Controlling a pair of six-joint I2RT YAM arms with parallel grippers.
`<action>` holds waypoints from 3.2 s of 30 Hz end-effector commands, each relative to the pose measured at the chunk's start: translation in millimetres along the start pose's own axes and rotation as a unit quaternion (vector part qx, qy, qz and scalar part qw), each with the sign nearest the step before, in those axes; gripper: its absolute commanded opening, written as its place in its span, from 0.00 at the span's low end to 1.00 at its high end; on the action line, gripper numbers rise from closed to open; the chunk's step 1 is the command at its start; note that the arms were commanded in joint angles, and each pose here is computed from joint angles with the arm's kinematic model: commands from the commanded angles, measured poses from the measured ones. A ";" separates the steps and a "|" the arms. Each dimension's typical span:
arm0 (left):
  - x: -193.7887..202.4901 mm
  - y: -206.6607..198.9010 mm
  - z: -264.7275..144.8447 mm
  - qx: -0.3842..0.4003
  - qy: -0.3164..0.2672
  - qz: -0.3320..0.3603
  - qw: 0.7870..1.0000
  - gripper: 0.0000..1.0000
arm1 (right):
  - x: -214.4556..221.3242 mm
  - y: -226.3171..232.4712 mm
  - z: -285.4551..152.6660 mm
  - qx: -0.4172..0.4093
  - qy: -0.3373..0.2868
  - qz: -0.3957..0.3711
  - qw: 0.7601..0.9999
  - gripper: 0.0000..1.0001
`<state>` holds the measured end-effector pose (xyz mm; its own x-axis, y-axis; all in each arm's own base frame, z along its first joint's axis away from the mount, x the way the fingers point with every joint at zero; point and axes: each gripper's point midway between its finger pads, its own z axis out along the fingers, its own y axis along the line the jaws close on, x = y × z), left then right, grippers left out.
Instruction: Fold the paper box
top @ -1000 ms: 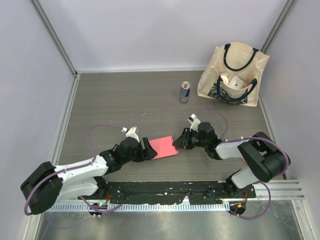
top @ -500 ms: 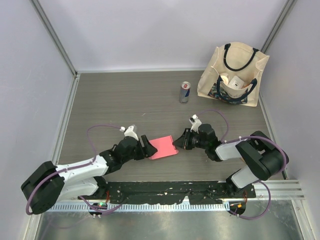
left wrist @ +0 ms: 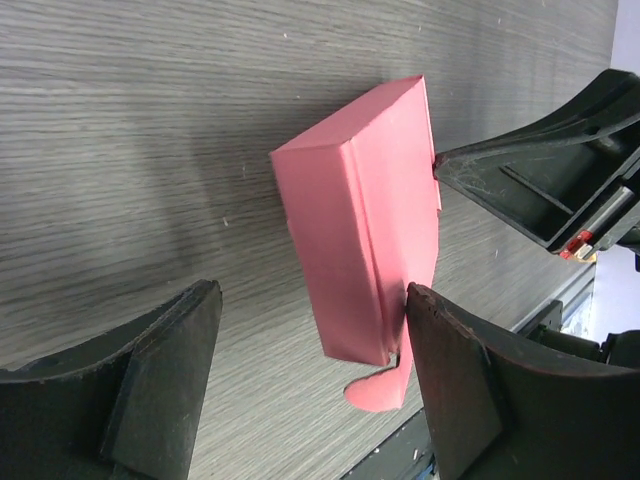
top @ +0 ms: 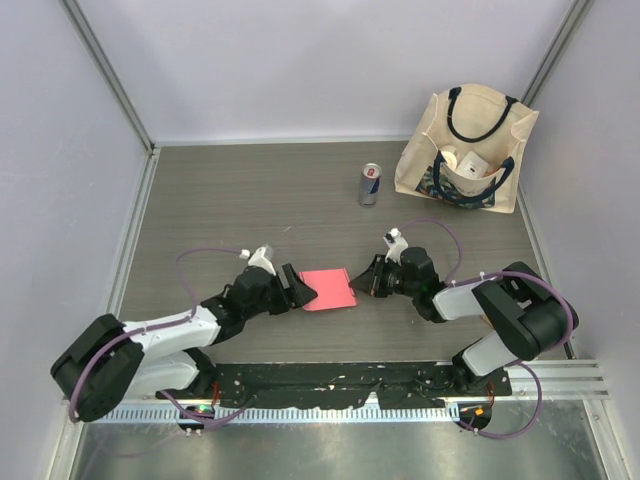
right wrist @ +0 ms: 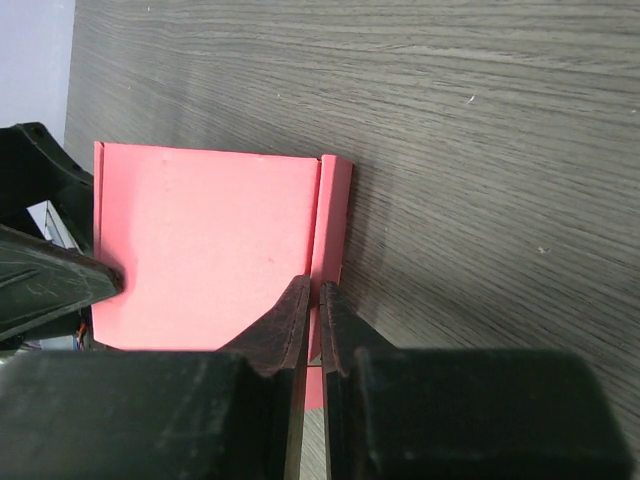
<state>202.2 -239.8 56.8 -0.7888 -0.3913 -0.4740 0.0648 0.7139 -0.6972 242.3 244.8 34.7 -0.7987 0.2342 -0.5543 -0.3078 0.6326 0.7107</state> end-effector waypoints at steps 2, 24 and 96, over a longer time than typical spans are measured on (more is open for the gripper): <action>-5.6 -36.2 12.6 0.068 0.010 -0.017 0.998 0.72 | 17.7 -28.5 -4.1 0.051 0.021 -0.001 0.998 0.12; -11.8 -15.1 -37.0 0.003 0.024 -0.315 0.949 0.28 | -44.7 91.1 -57.7 0.133 -0.039 -0.351 0.926 0.79; -58.9 -64.3 -51.5 0.174 -0.099 0.242 0.949 0.65 | 46.1 112.9 -22.0 0.009 0.216 -0.422 0.880 0.15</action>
<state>214.3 -221.0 140.5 -0.6102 -0.2335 -0.7571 0.4622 0.6712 -0.5796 159.1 291.9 83.7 -0.4423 -0.6481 -0.6199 -0.8505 0.5226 0.0604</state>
